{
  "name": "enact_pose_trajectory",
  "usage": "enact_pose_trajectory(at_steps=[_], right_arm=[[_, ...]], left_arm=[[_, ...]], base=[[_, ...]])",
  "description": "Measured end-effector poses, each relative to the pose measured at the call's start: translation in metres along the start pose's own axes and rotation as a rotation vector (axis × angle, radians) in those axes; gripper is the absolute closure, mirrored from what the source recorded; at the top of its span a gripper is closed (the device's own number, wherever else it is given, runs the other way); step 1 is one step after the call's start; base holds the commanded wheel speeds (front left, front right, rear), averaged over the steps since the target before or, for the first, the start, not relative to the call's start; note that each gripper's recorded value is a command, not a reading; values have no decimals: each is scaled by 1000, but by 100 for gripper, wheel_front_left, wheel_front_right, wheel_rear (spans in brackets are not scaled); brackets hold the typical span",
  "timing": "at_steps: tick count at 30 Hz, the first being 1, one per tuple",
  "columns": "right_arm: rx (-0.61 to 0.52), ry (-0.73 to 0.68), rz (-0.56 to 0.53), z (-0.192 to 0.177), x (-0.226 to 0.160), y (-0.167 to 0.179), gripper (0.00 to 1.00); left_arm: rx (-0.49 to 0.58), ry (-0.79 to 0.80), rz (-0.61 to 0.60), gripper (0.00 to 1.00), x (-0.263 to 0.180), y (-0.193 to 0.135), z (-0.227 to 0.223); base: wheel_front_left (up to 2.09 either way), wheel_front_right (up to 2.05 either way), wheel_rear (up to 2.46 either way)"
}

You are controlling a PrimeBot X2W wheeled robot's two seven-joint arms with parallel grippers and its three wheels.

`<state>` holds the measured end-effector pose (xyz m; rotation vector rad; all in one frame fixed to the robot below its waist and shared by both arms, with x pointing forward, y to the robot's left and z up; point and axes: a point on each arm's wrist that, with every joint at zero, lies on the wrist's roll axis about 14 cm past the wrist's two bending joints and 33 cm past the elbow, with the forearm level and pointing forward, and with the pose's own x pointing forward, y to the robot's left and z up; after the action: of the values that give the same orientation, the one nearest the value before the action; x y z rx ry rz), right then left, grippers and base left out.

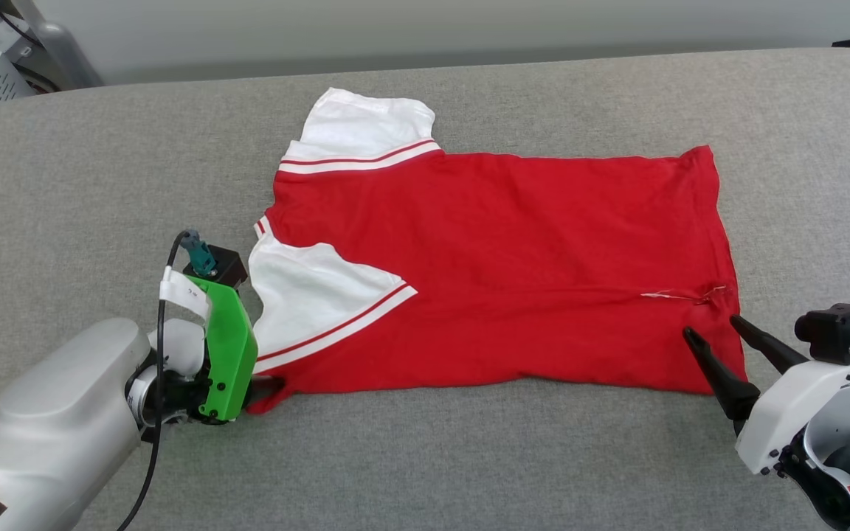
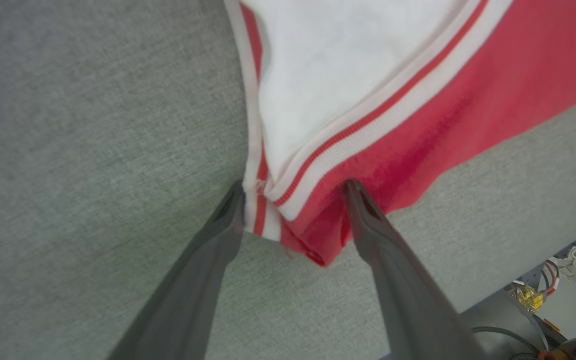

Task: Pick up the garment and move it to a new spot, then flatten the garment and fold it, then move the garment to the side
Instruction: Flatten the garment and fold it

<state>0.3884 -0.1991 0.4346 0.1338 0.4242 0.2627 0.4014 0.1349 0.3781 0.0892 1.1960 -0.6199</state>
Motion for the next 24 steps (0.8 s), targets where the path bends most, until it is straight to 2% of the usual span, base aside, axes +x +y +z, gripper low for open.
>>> enact_pose_trajectory(at_steps=[5,6,10,18,21,24], right_arm=[[11,2,-9,-2,2,-3,0],[16,-45,-17,9,3,-5,0],[-13,-92,-27,24,3,-10,0],[-167,-123,-61,69,-2,-28,0],[-212,-70,-69,79,-3,-33,0],[-217,76,-60,68,-5,-36,0]], left_arm=[[-15,24,-2,0,11,4,-6],[-16,9,-4,100,13,5,-5],[-4,-67,-13,100,10,3,3],[33,-216,-24,100,-12,-5,18],[71,-269,-20,100,-23,-7,28],[97,-309,-24,100,-32,-11,35]], base=[[0,0,0],[0,0,0],[0,0,0],[0,0,0],[0,0,0],[0,0,0]])
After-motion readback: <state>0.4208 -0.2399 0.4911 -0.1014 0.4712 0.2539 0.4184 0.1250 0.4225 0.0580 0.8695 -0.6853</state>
